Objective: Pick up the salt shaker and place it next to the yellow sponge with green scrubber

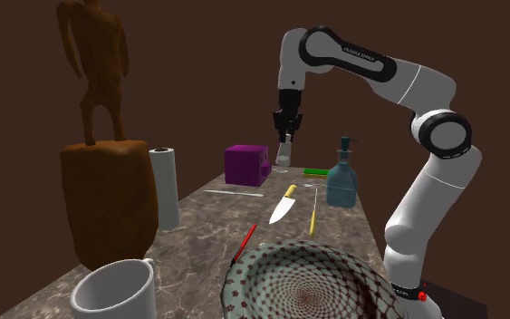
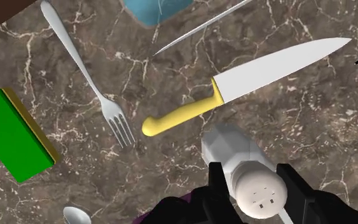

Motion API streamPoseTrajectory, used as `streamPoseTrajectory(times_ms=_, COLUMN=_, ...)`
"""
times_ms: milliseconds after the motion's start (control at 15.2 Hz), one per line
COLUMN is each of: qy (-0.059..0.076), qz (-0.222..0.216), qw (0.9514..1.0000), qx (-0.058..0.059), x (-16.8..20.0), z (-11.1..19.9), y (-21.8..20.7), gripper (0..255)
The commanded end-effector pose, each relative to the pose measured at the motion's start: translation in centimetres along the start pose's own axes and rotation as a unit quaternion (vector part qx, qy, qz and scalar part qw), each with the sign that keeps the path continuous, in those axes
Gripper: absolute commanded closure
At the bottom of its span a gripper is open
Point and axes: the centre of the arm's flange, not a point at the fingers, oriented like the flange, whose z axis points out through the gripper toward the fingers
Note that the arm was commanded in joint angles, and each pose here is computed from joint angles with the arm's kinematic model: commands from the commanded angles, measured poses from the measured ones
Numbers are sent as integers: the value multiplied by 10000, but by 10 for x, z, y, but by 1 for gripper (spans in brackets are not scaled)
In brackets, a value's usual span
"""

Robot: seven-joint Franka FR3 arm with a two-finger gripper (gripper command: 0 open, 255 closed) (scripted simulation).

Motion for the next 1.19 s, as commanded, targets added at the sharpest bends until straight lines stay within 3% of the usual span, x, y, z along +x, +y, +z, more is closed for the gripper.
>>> streamPoseTrajectory(times_ms=0, qy=-3, qz=-10, qw=10000, qx=4, x=-1, z=-8, y=28, gripper=255)
streamPoseTrajectory(times_ms=1122, qy=-3, qz=-10, qw=10000, qx=4, x=-21, z=-56, y=246, gripper=255)
